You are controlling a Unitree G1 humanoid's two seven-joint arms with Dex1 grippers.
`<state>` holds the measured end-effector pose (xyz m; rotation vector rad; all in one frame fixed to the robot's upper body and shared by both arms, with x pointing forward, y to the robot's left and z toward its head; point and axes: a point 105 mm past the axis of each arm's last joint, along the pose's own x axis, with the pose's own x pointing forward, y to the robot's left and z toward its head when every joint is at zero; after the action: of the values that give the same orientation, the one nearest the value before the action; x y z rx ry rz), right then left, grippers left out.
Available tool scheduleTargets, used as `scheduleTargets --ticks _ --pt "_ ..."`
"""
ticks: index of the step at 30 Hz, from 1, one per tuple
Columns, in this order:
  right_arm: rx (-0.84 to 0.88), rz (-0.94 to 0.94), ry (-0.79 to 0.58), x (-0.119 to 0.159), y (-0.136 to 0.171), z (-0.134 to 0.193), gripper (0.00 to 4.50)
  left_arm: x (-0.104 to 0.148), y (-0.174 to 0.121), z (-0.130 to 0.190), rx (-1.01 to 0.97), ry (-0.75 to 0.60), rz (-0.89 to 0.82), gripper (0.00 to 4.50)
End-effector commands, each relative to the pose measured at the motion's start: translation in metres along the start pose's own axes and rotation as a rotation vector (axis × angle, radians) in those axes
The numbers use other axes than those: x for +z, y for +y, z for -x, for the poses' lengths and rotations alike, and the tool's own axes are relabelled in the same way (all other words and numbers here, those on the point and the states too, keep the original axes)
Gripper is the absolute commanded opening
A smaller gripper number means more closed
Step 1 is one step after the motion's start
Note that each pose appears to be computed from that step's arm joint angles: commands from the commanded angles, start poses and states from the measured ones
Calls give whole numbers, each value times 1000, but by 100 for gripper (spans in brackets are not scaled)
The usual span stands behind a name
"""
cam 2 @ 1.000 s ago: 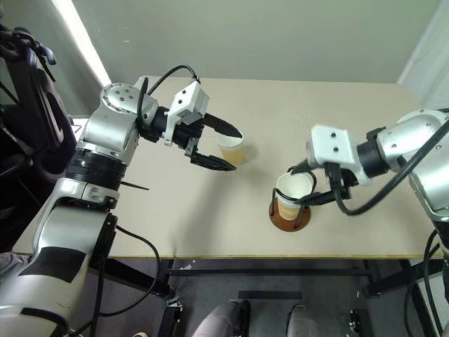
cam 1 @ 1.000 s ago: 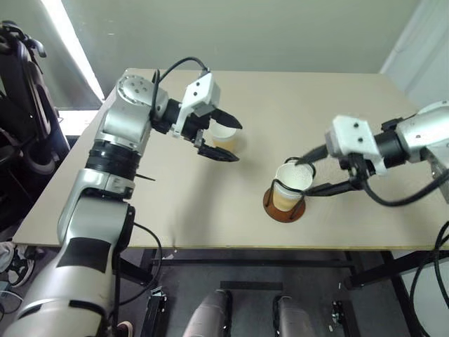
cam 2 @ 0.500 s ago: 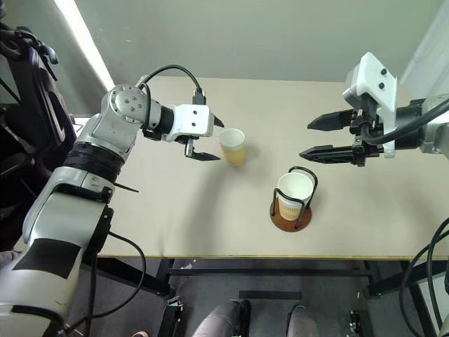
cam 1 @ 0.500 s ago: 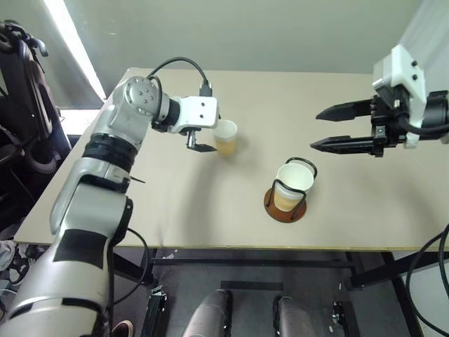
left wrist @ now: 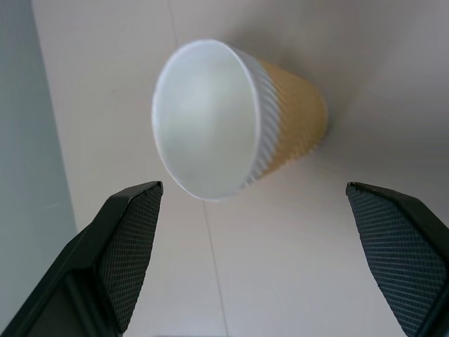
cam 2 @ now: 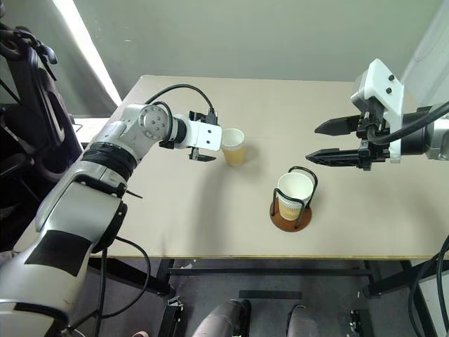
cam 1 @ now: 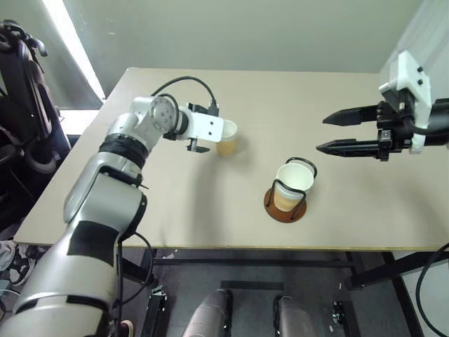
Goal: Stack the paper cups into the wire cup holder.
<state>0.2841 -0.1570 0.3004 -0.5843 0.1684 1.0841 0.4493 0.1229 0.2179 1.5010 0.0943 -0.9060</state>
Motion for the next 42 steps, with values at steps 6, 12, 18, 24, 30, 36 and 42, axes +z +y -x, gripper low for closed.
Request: scheduleTargets --ticks 6,12,18,24,30,36,42 --pt "-47 56 -16 10 1 14 299 9 6 -4 18 -14 -19 450" --pt "-44 57 -14 10 3 12 299 6 -8 -18 7 23 -19 450" --pt "-47 56 -18 10 4 12 304 1 -20 -30 5 66 -16 386" --pt "-92 79 -14 6 -1 16 304 8 -11 -28 36 39 -18 163" --pt "-133 176 -6 0 -12 29 304 16 0 -18 16 -4 -21 2" --pt "-108 193 46 -9 -19 44 304 28 11 0 -62 -104 37 2" --pt "-14 190 68 -13 -5 47 304 53 15 26 -239 -269 69 2"
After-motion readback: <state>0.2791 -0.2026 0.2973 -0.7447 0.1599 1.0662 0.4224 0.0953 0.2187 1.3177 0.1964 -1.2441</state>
